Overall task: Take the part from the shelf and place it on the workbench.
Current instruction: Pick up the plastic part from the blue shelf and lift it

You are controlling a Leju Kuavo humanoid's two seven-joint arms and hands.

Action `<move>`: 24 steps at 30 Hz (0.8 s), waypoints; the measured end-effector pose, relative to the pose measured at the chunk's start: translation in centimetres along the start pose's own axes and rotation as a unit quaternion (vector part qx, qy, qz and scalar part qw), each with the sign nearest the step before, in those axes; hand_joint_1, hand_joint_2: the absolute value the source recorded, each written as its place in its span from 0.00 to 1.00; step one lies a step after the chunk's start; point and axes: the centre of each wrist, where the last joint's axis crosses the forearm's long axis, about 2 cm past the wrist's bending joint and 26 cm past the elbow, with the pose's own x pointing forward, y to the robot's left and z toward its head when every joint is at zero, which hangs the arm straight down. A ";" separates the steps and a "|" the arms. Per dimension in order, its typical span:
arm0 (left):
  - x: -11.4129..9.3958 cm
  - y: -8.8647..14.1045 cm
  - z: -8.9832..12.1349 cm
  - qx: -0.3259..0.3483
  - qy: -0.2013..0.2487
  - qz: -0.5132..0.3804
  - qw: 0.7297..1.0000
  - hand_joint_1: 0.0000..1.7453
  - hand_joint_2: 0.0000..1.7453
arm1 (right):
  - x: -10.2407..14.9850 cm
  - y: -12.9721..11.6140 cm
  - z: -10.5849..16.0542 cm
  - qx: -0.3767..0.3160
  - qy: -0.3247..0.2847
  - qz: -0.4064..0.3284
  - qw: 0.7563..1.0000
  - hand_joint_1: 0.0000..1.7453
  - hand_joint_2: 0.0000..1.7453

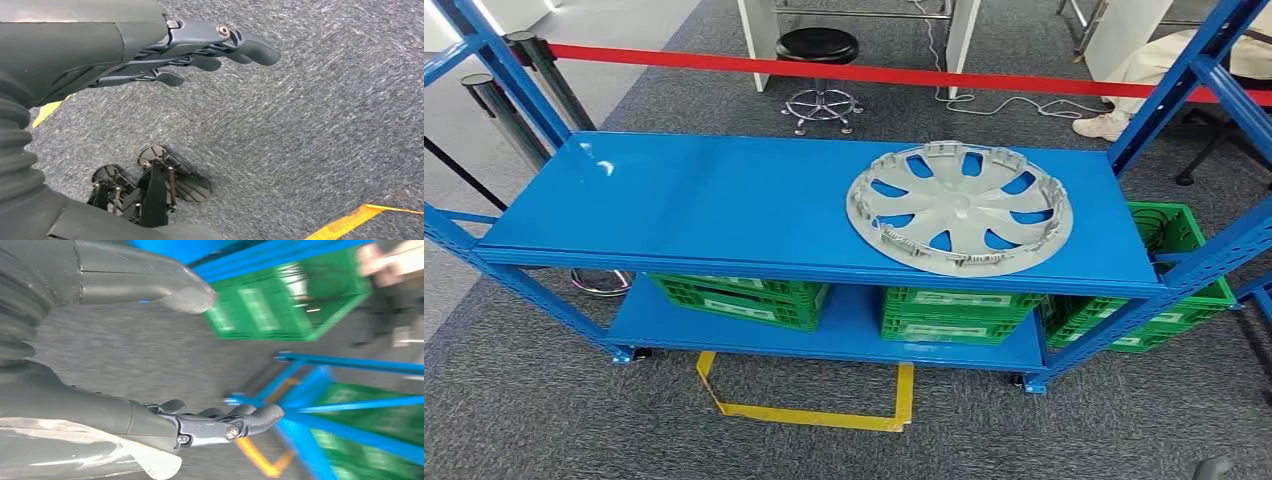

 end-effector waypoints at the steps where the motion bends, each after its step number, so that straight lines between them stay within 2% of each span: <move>1: 0.0 0.0 0.0 0.000 -0.001 0.000 1.000 0.00 0.00 | 0.3 0.0 -0.1 0.000 -0.009 -0.001 1.000 0.00 1.00; 6: -0.1 0.1 0.0 -0.004 -0.006 -0.002 1.000 0.00 0.00 | 3.2 -0.4 -0.3 0.001 -0.091 -0.005 0.996 0.00 1.00; 8: -0.2 0.1 0.1 -0.009 -0.011 -0.003 1.000 0.00 0.00 | 6.4 -0.4 0.1 0.003 -0.174 -0.022 0.985 0.00 1.00; 10: -0.3 0.0 0.2 -0.022 -0.023 -0.007 0.999 0.00 0.00 | 10.0 0.1 0.7 -0.006 -0.265 -0.054 0.963 0.00 1.00; 12: -0.2 -0.4 0.3 -0.032 -0.030 -0.007 0.999 0.00 0.00 | 12.3 0.4 1.2 -0.015 -0.314 -0.079 0.946 0.00 1.00; 16: -0.4 -0.8 0.6 -0.032 -0.026 -0.001 0.999 0.00 0.00 | 15.0 0.3 2.1 -0.012 -0.352 -0.106 0.930 0.00 1.00; 24: -0.6 -1.0 0.8 -0.030 -0.021 0.007 0.999 0.00 0.00 | 17.1 0.1 2.9 -0.008 -0.379 -0.130 0.916 0.00 1.00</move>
